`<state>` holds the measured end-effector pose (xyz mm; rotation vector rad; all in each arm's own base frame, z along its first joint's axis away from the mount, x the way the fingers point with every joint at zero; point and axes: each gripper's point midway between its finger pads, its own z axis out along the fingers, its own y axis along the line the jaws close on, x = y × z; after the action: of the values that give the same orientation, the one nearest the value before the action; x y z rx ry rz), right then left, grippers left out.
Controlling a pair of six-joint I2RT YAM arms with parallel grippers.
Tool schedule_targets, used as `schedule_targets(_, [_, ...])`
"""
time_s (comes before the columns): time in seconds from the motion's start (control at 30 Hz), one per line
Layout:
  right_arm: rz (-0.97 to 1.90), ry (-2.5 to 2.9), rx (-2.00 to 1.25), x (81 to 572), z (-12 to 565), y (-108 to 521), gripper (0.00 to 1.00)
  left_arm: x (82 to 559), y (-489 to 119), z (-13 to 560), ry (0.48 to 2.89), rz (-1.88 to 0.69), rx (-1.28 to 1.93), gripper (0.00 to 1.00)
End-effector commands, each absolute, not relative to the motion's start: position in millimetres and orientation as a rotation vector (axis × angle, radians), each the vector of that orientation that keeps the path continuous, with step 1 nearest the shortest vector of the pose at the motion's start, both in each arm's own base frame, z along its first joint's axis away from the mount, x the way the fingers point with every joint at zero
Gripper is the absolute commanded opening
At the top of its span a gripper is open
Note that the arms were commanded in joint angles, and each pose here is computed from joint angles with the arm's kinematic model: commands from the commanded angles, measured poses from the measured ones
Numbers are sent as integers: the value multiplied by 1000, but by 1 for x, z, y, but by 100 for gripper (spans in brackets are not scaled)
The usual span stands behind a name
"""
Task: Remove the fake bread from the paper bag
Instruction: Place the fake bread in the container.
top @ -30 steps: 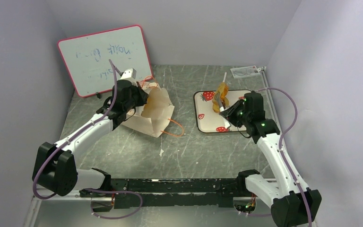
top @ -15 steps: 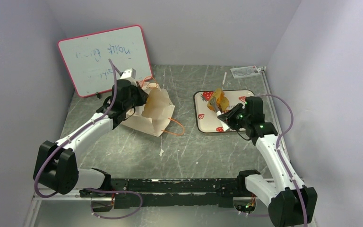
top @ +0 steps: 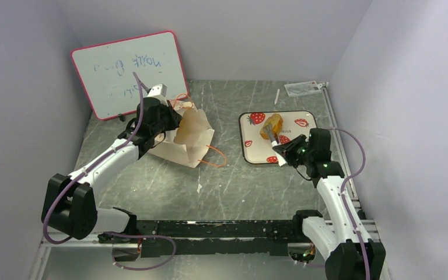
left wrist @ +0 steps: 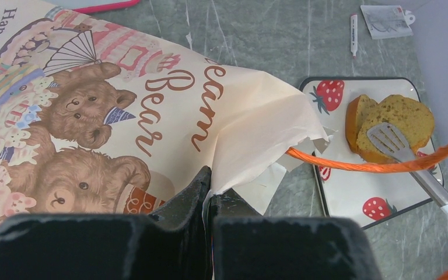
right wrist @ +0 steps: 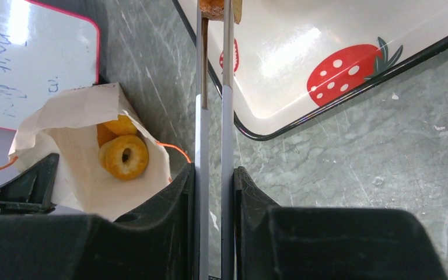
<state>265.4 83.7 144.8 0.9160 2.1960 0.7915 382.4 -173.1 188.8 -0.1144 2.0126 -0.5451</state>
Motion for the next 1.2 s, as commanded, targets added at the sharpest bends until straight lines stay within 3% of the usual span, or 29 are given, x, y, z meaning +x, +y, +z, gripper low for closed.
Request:
schedule_targets(0.0, [832, 2114, 912, 273, 156, 81, 0, 390, -172, 198, 1996, -542, -95, 7])
schedule_targets(0.13, [837, 2108, 938, 274, 147, 78, 1, 393, -173, 198, 2002, -541, -89, 7])
schedule_targets(0.27, [842, 2111, 964, 275, 138, 76, 11, 395, -175, 197, 2012, -540, -77, 7])
schedule_targets(0.6, [899, 2108, 1026, 281, 118, 71, 24, 399, -177, 201, 2013, -538, -53, 7])
schedule_targets(0.83, [874, 2088, 1050, 281, 123, 65, 43, 399, -178, 209, 2003, -540, -42, 7])
schedule_targets(1.17, [847, 2074, 1071, 275, 129, 60, 44, 401, -182, 214, 1991, -566, -34, 7])
